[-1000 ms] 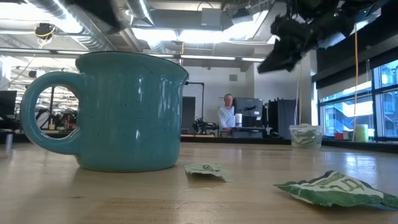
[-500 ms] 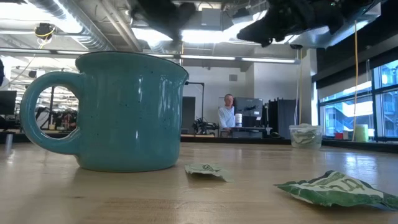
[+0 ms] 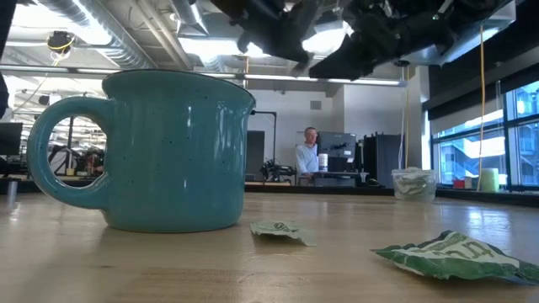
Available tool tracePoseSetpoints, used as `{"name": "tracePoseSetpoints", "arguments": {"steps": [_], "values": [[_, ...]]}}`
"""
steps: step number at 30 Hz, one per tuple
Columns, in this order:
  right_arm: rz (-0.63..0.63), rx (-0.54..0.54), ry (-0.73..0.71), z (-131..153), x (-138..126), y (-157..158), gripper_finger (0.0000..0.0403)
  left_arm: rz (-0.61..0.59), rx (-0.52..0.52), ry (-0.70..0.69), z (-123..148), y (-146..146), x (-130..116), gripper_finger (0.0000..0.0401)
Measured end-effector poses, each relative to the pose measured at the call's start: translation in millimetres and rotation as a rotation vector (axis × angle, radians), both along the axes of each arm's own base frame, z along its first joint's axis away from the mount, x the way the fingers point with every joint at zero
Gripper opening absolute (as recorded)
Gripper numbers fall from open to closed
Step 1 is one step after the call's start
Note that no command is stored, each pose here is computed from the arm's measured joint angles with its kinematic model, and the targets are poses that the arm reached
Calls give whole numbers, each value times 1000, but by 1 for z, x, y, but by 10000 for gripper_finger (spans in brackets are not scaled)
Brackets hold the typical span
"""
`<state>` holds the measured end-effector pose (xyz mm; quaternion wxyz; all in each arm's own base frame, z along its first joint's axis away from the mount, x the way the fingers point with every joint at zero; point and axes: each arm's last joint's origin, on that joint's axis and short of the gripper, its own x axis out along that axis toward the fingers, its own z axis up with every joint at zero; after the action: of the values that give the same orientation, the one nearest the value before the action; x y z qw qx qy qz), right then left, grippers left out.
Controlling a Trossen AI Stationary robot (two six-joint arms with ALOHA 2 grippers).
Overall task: Pick and place items into bin
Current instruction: Put the stevia packet into the transparent bin
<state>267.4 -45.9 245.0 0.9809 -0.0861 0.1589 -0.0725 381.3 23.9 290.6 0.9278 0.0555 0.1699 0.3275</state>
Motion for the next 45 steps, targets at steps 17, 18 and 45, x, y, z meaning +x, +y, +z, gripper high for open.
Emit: {"name": "tracePoseSetpoints", "arguments": {"steps": [17, 18, 45], "values": [[-110, 161, -63, 3, 0, -1, 112, -39, 136, 56, 2, -35, 1, 4], [-110, 165, -65, 3, 0, -1, 112, -28, 153, 66, 2, -37, 0, 4], [-31, 190, -191, 15, 3, 1, 112, 17, 296, 156, 5, -46, -2, 4]]}}
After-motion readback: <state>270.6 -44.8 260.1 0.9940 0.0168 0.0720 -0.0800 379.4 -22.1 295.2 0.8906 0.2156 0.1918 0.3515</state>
